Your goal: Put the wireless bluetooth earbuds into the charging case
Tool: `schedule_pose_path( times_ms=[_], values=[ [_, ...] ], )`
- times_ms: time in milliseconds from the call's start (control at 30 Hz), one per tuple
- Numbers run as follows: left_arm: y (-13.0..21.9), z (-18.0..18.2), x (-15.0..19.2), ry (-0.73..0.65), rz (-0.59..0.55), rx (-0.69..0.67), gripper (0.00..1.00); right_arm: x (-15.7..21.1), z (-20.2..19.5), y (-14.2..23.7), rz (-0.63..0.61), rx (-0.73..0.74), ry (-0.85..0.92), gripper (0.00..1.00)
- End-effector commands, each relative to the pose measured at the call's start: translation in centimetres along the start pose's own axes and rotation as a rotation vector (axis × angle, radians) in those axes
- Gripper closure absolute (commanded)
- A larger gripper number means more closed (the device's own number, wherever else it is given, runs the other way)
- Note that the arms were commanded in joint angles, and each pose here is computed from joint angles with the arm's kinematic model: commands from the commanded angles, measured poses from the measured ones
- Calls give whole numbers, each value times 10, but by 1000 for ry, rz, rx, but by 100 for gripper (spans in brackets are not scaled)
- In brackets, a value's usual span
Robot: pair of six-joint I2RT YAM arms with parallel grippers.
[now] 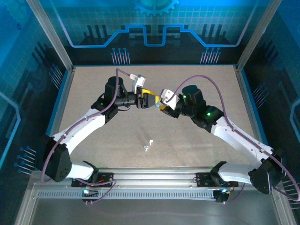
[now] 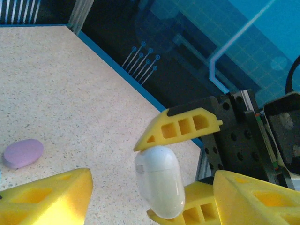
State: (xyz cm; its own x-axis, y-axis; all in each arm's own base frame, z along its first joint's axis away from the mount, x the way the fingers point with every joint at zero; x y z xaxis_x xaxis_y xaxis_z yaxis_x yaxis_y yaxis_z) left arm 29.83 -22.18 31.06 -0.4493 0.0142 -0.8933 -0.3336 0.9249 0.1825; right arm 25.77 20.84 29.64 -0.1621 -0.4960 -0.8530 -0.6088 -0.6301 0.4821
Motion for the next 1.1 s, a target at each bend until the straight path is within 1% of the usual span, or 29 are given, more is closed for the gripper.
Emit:
schedule_pose_path(
  times_ms=[0,200,333,567,733,867,1033,1067],
  values=[
    [-5,-6,-1,-37,38,38,31,-17,2,3,-70,-10,36,55],
    [-13,-11,5,-49,86,63,32,-18,3,3,-75,-9,33,54],
    [-17,-10,7,-44,100,63,36,-20,4,3,-86,-18,35,54],
    [-24,-7,8,-37,104,42,50,-22,7,3,-103,-41,58,54],
    [-25,-5,10,-32,110,32,62,-25,12,6,-127,-36,112,53],
    [-22,-9,4,-48,76,38,73,-25,10,12,-170,22,133,49],
    [-13,-18,-3,-68,2,75,76,-15,3,20,-261,92,132,42],
    [-10,-19,-4,-73,-15,83,76,-5,4,18,-269,95,130,42]
  ],
)
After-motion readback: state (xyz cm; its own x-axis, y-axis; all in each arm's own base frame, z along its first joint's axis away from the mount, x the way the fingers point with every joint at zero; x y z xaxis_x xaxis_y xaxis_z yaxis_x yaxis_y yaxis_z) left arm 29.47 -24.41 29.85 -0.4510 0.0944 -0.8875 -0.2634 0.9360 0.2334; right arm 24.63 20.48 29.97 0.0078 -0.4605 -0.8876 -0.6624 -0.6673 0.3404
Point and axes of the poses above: each hand's point on the last joint's axis, 136 mm out from that joint toward the fingers, its own y axis back along the fingers, its own z axis along the line the jaws close on, x = y × z, the point moved 7 cm from there along y, back along the fingers, and after that the axes turned 11 degrees about -y, right-handed, at the moved point
